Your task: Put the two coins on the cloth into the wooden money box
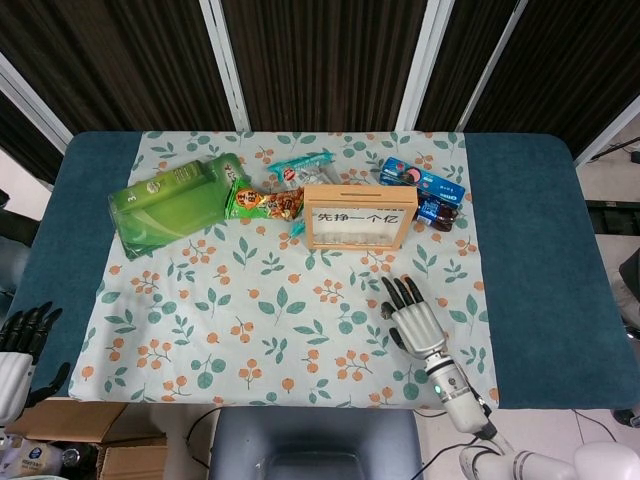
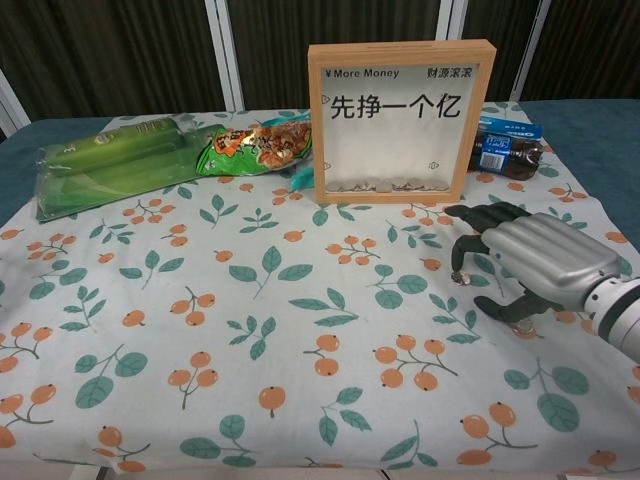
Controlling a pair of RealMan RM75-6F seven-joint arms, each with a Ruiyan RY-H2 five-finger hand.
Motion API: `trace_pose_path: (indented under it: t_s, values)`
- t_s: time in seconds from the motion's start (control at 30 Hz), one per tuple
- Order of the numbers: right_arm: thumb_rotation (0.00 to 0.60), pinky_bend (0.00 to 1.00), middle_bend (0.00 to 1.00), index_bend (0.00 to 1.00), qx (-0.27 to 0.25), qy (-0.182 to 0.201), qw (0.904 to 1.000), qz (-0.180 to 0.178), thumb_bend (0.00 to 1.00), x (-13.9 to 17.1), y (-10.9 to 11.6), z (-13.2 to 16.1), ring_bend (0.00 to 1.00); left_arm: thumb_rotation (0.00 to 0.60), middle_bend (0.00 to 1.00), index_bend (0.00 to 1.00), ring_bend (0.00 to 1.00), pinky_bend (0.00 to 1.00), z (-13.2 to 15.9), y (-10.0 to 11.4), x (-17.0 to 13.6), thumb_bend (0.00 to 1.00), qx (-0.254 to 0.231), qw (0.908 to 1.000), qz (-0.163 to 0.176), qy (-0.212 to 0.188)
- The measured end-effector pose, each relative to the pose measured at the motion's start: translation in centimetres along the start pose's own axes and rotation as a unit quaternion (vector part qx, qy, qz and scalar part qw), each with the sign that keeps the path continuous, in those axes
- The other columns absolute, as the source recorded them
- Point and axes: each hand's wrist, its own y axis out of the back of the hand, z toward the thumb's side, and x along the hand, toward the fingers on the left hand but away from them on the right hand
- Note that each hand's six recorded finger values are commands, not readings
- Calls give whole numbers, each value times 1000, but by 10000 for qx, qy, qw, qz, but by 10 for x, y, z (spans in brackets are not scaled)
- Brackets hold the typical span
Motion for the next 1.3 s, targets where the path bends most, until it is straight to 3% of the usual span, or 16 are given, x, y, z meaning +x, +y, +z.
trace_pose_path:
  t_s: [0.67, 1.3]
  values:
    - [600, 0, 0, 497, 5, -28, 9999, 137, 453, -4, -3, 0, 0, 600, 0, 0, 0, 28, -2, -1, 0, 365, 3, 10000, -11, 30]
    - [600, 0, 0, 598, 45, -7, 10000, 64, 453, -5, 0, 0, 0, 600, 0, 0, 0, 29, -4, -3, 1, 366, -24, 10000, -44, 57]
